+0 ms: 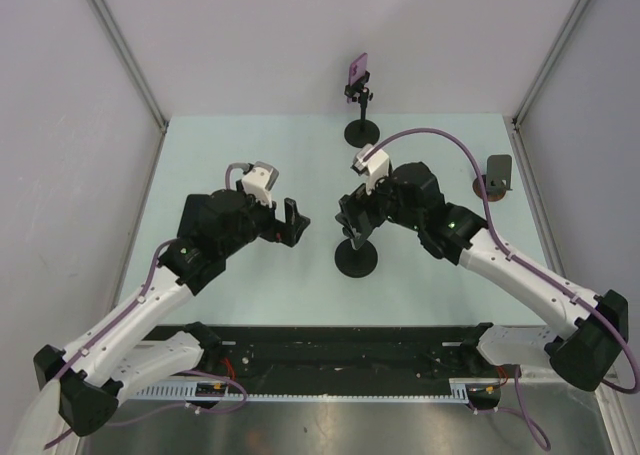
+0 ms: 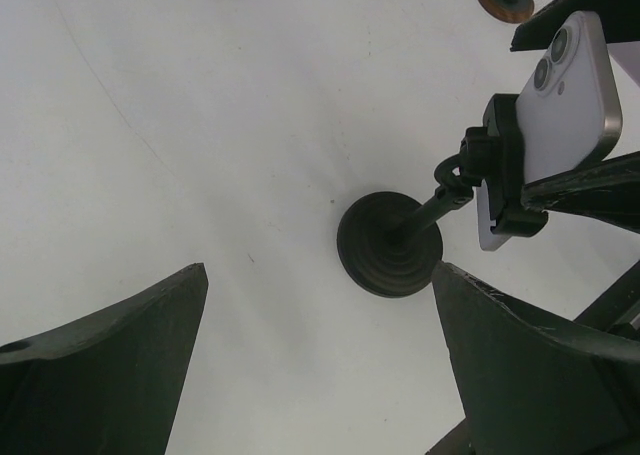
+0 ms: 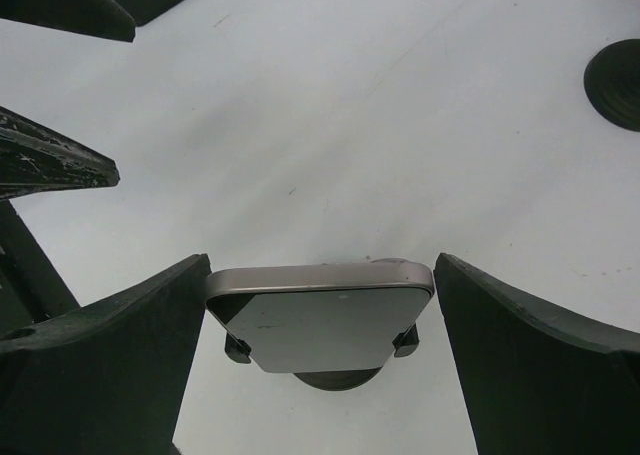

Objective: Remove the phone from the phone stand

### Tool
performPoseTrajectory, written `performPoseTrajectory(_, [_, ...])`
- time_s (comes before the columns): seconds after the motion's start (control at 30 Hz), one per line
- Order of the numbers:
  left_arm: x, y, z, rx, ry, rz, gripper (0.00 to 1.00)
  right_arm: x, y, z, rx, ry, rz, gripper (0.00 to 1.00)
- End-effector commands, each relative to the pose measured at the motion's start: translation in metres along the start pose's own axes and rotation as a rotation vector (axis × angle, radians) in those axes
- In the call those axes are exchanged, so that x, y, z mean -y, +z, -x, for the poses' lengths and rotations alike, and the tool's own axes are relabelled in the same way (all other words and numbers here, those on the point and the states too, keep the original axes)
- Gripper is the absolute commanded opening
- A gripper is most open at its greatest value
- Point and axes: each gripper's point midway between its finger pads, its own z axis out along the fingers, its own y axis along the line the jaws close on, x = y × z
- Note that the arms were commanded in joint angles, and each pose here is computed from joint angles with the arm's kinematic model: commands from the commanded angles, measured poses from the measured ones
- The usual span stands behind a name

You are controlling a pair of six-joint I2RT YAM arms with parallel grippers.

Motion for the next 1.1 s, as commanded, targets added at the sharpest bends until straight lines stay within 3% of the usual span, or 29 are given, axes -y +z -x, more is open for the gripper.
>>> performPoseTrajectory(0.0, [0.008, -0.006, 0.008, 0.05, -0.011, -0.043, 1.0, -0.001, -0.001, 0.008, 0.012, -0.004, -0.001, 1.0])
performPoseTrajectory(0.4, [0.024, -0.011, 0.013, 0.1, -0.013, -0.137, 1.0, 0.006, 0.005, -0.024, -0.027, 0.003, -0.056, 0.86])
performPoseTrajectory(0.67, [0.037, -0.009, 0.016, 0.137, -0.024, -0.199, 1.0, 0.002, -0.01, -0.003, 0.05, 0.001, -0.05, 0.68])
performPoseTrajectory(0.8, [0.05, -0.006, 0.015, 0.145, 0.003, -0.252, 1.0, 0.006, -0.016, 0.011, 0.102, 0.012, -0.086, 0.47])
performPoseTrajectory(0.83, [0.057, -0.006, 0.013, 0.144, 0.026, -0.278, 1.0, 0.006, -0.017, 0.014, 0.111, 0.018, -0.092, 0.33])
performPoseTrajectory(0.9, [0.065, -0.003, 0.008, 0.144, 0.052, -0.308, 1.0, 0.008, -0.018, 0.02, 0.137, 0.029, -0.12, 0.17])
performPoseTrajectory(0.93, [0.073, -0.004, 0.011, 0.174, 0.079, -0.339, 1.0, 0.007, -0.018, 0.022, 0.145, 0.034, -0.124, 0.04])
performPoseTrajectory(1.07, [0.089, 0.0, 0.006, 0.238, 0.107, -0.398, 0.99, 0.008, -0.015, 0.023, 0.153, 0.055, -0.145, 0.0])
